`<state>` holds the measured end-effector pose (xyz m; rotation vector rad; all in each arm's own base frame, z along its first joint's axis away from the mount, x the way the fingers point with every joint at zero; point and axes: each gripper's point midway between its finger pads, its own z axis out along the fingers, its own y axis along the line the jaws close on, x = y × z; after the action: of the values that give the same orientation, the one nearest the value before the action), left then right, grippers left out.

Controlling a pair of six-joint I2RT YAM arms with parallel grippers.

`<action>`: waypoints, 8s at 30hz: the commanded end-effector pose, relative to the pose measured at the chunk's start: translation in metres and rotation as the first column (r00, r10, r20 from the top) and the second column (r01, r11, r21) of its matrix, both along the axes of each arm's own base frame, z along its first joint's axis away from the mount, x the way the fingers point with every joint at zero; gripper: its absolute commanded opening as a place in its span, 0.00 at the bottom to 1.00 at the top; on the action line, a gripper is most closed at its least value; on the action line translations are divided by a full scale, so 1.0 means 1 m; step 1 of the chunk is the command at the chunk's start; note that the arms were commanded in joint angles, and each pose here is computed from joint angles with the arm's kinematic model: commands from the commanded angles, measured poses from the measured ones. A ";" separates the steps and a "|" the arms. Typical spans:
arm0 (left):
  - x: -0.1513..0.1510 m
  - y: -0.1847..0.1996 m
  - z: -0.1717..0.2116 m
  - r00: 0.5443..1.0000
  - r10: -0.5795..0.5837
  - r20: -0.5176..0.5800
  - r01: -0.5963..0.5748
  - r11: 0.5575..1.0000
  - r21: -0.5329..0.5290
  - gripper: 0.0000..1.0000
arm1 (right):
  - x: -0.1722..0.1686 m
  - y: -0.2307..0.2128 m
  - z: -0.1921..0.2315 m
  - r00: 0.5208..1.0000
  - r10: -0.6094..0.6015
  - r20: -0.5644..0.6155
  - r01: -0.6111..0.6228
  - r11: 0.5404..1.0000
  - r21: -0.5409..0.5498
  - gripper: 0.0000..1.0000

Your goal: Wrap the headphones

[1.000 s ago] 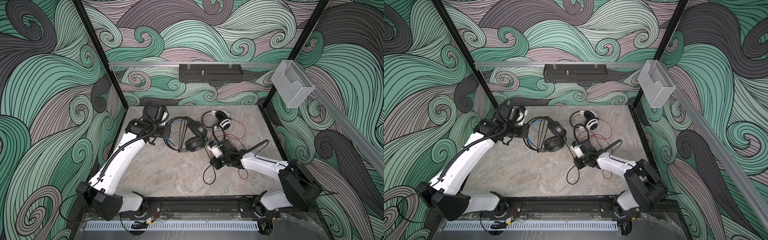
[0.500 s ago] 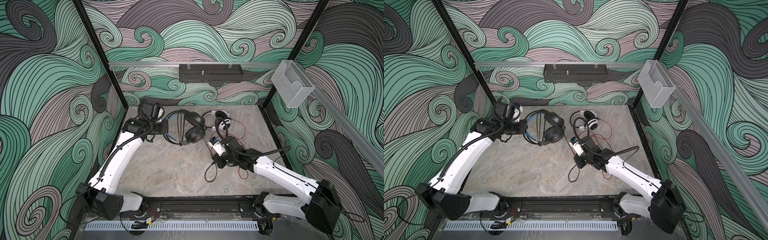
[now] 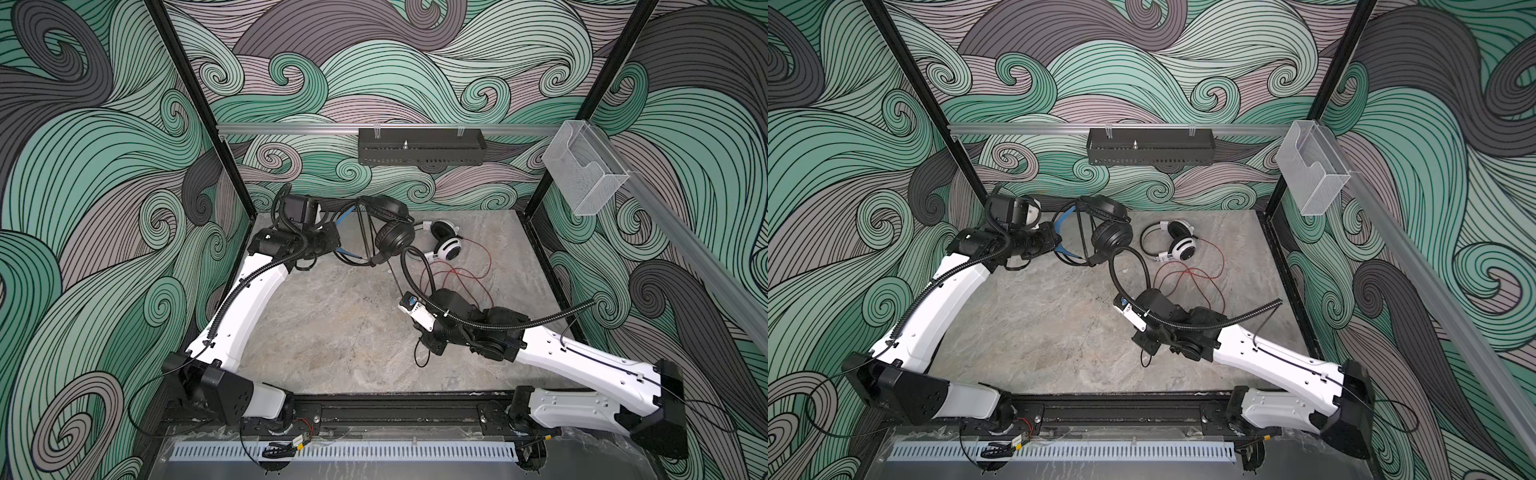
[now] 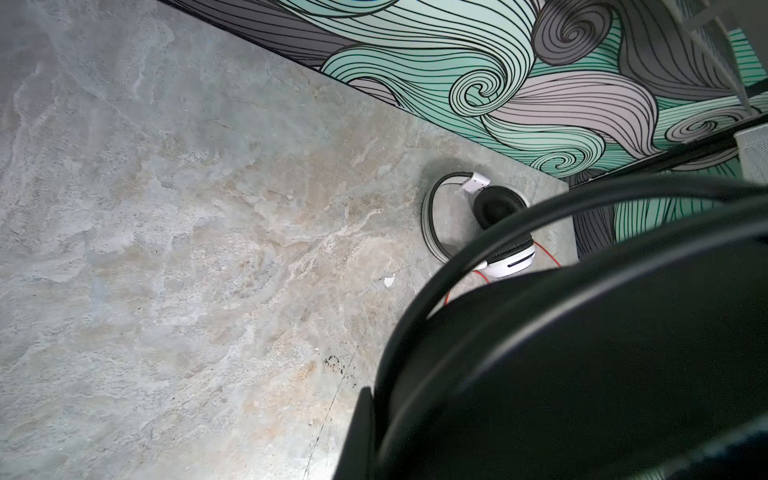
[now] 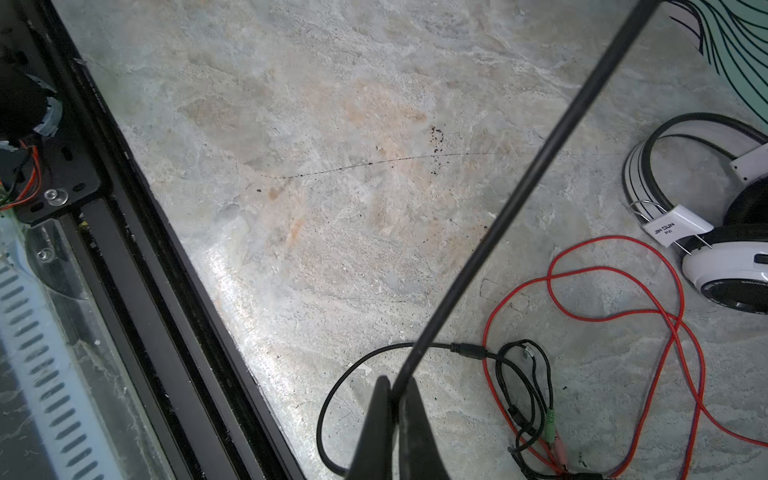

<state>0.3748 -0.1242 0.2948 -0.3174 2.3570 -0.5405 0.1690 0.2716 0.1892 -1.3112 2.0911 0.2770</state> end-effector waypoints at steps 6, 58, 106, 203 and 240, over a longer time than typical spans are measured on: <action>0.029 0.010 0.047 0.965 0.104 0.241 -0.134 0.985 0.111 0.00 | -0.026 0.012 0.044 0.982 0.168 0.084 -0.161 0.983 -0.090 0.00; -0.119 -0.055 -0.026 0.678 -0.636 -0.369 0.661 0.309 0.684 0.00 | 0.037 0.004 0.194 0.622 0.430 0.655 0.049 0.813 -0.580 0.00; -0.141 -0.088 -0.034 0.720 -0.641 -0.264 0.689 0.621 0.373 0.00 | 0.017 0.049 0.159 0.657 0.519 0.547 -0.222 0.826 -0.517 0.03; -0.154 -0.060 -0.038 0.714 -0.676 -0.184 0.683 0.614 0.396 0.00 | 0.003 0.045 0.154 0.662 0.560 0.498 -0.236 0.786 -0.571 0.00; -0.179 -0.063 0.068 0.639 -0.768 0.040 0.682 0.590 0.431 0.00 | 0.043 0.024 0.160 0.916 0.088 0.390 -0.165 0.972 0.168 0.49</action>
<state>0.2030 -0.1787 0.3405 0.9617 2.2525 -0.3095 0.2142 0.2796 0.3306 -1.3832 1.6394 0.0290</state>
